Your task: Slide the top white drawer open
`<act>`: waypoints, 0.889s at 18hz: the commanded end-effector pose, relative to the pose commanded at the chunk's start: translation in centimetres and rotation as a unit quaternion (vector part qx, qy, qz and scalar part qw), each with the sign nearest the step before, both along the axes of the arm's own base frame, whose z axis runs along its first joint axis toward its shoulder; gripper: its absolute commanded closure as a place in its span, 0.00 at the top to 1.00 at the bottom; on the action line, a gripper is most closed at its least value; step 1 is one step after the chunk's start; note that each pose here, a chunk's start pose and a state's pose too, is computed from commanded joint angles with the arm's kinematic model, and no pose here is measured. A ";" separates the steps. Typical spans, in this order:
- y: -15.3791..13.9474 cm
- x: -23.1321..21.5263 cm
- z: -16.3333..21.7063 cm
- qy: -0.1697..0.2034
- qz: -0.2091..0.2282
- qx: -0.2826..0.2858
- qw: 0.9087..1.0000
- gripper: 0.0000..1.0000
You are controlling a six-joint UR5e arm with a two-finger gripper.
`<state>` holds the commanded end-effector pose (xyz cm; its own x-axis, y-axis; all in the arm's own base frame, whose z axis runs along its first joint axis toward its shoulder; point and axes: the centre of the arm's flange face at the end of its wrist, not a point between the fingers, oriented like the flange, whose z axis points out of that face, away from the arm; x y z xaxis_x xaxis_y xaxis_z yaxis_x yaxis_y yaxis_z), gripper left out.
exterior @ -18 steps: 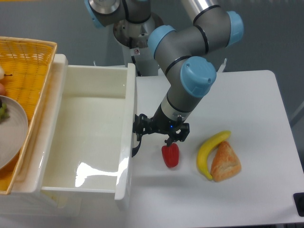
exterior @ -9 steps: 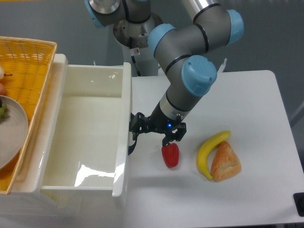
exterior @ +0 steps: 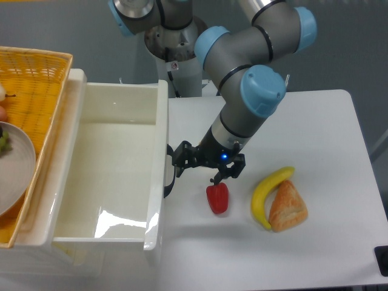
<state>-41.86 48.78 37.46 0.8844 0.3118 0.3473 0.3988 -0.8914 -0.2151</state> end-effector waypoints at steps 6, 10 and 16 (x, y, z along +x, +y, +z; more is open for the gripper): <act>-1.2 -0.5 -2.3 0.060 -0.107 -0.049 0.991 1.00; -1.3 -0.5 -2.3 0.078 -0.158 -0.046 0.983 1.00; -1.4 -0.2 -3.1 0.125 -0.252 -0.062 0.958 1.00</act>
<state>-42.05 47.36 34.34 0.9842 -0.1512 0.0924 -0.1389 -0.9820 -0.1282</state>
